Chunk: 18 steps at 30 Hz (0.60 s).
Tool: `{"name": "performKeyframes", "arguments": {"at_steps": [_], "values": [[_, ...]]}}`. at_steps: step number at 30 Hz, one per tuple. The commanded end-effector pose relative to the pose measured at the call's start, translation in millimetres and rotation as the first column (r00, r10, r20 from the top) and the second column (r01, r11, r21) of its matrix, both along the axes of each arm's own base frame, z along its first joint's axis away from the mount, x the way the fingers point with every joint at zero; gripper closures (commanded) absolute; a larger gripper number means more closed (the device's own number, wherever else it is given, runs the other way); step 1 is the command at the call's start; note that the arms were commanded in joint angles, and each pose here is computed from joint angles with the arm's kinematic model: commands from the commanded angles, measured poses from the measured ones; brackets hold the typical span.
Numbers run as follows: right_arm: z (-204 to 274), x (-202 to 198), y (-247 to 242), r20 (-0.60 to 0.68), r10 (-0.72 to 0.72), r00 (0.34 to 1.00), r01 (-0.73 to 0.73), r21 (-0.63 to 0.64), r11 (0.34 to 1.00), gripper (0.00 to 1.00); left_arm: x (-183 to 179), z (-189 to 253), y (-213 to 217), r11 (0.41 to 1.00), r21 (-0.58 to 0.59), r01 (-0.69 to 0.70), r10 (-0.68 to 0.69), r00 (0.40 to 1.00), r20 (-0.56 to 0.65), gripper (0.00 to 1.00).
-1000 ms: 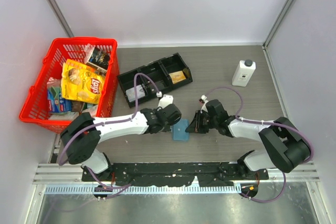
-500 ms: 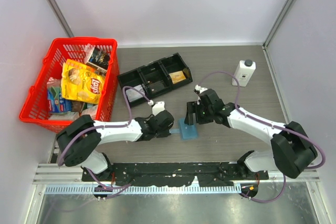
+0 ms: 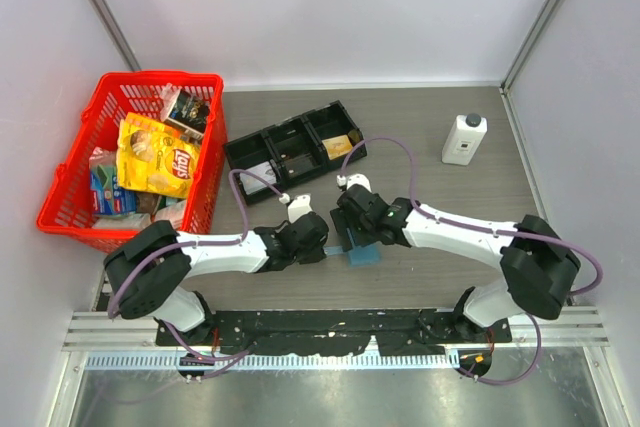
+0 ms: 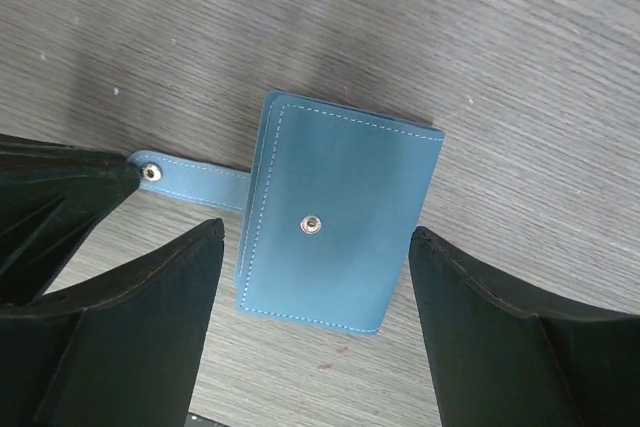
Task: Take the credit cards out of the card holder
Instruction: Open the card holder at the center of the board.
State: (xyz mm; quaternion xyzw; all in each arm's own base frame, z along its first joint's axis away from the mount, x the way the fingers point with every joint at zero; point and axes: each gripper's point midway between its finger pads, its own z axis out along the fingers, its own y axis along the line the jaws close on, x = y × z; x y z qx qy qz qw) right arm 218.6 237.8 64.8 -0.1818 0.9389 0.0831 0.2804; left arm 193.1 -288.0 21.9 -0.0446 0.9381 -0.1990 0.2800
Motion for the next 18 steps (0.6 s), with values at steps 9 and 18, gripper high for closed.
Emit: {"name": "performKeyframes", "arguments": {"at_steps": [9,18], "values": [[-14.0,12.1,-5.5,0.038,-0.072,0.997,0.076,-0.118,0.99,0.22,2.7,6.6,-5.0,0.999,-0.04,-0.002,0.003,1.0,0.019,1.0],[7.3,10.3,-32.2,0.051,-0.069,0.996,0.076,-0.157,0.985,0.26,-1.6,-2.2,2.1,1.0,0.004,0.008,-0.008,1.0,-0.001,1.0]]}}
